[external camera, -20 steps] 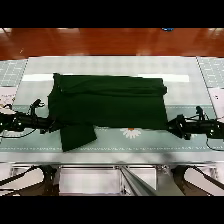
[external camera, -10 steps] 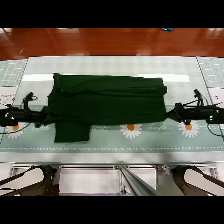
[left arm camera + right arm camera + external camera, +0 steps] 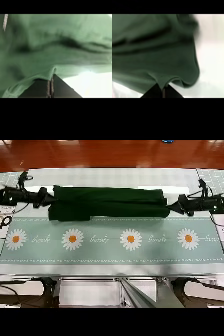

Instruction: Fold the shirts.

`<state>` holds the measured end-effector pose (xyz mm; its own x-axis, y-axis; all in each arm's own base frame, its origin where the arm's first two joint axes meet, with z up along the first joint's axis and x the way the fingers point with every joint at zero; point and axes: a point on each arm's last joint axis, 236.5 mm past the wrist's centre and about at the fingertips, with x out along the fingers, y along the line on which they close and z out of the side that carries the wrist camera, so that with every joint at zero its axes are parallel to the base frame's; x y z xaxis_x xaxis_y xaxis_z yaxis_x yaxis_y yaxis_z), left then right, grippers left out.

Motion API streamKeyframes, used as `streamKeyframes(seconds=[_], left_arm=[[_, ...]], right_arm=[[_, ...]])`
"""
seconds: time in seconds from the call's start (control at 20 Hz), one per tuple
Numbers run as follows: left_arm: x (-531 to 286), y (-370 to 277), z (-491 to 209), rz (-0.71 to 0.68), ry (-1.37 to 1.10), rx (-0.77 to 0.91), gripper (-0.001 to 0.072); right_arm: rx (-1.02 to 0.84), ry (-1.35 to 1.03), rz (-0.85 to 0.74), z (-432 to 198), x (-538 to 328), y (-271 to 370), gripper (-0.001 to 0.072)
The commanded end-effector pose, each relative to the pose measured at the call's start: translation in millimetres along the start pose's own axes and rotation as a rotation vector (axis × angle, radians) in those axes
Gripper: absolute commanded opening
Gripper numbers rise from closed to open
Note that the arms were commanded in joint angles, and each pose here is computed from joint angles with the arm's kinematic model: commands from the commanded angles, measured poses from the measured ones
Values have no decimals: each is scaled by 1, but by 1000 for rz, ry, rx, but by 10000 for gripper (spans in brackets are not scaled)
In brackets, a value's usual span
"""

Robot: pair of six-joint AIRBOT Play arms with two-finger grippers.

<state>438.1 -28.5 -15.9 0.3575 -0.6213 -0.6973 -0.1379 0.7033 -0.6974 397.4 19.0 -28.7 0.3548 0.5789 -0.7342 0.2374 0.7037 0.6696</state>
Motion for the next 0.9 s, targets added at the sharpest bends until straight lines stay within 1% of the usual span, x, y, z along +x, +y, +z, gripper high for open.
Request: streamKeyframes(seconds=[0.0, 0.1, 0.2, 0.35, 0.5, 0.55, 0.6, 0.65, 0.75, 0.85], left_arm=[[24, -12, 51, -15, -18, 3, 16], [36, -8, 69, -18, -20, -23, 16], [47, 0, 78, -22, -5, -51, 16], [60, 13, 81, -18, 7, -72, 15], [70, 22, 78, -15, 23, -88, 22], [71, 24, 78, -13, 23, -90, 155], [72, 24, 77, -14, 28, -90, 476], [70, 26, 73, -8, 45, -85, 514], [58, 24, 74, -19, 58, -106, 514], [26, 23, 84, -17, 31, -86, 513]], right_arm=[[-8, -34, 7, 40, 16, 4, 22], [-4, -52, 13, 60, 25, 5, 22], [22, -70, 58, 78, 32, 10, 22], [38, -83, 92, 98, 42, 11, 22], [55, -86, 88, 106, 53, 2, 23], [62, -94, 81, 108, 56, -3, 120], [66, -107, 77, 111, 57, -5, 392], [71, -117, 92, 114, 56, -2, 412], [24, -103, 187, 109, 41, 24, 413], [21, -156, 213, 119, 3, 31, 412]])
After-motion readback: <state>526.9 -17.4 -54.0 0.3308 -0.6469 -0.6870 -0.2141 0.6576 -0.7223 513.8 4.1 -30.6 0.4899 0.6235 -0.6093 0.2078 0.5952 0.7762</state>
